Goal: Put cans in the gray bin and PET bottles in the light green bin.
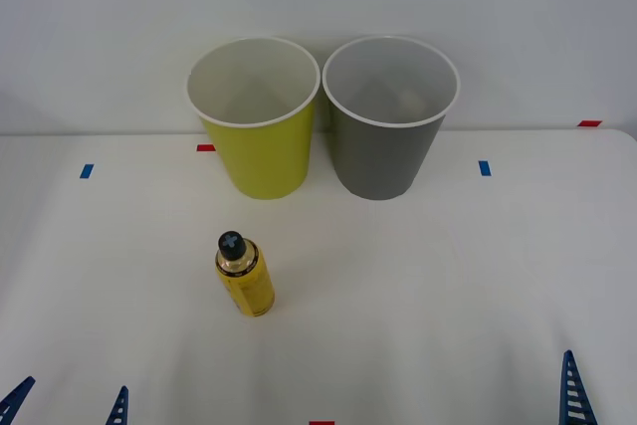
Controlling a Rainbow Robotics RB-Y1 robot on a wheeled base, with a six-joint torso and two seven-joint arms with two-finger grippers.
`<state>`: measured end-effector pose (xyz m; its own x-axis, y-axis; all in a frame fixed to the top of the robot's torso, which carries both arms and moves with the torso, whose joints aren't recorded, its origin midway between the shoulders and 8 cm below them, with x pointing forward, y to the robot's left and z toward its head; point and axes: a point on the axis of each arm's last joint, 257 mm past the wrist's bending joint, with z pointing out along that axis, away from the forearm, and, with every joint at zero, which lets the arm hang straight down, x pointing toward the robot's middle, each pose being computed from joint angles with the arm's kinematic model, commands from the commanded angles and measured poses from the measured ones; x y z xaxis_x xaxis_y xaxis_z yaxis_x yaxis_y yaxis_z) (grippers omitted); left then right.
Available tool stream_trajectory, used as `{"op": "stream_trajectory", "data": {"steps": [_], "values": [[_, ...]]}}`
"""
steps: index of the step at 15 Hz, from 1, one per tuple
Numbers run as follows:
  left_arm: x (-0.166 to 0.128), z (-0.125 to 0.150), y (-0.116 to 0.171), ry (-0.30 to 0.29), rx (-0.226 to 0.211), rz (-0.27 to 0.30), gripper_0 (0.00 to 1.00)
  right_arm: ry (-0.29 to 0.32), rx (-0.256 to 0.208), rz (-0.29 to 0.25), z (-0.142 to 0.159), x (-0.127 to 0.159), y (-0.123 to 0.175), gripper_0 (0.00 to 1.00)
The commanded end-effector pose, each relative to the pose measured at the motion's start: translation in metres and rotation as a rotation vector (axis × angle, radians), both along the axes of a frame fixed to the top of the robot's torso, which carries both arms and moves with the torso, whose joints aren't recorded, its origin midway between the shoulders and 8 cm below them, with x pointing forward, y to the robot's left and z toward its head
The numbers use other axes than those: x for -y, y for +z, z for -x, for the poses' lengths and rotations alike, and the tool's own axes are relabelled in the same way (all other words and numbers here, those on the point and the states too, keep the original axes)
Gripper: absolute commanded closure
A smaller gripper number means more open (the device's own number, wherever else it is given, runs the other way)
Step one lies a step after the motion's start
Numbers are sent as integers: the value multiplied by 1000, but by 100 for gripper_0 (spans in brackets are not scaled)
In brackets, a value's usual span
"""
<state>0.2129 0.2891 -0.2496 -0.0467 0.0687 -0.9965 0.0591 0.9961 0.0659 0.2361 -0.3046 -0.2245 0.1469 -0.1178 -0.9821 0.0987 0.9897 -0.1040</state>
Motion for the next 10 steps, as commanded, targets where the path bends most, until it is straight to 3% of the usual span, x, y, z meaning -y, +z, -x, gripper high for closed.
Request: {"op": "stream_trajectory", "data": {"steps": [1, 10], "values": [[0, 0, 0, 0, 0, 0, 0, 0, 0, 0, 0, 0, 0, 35], [0, 0, 0, 0, 0, 0, 0, 0, 0, 0, 0, 0, 0, 36]]}}
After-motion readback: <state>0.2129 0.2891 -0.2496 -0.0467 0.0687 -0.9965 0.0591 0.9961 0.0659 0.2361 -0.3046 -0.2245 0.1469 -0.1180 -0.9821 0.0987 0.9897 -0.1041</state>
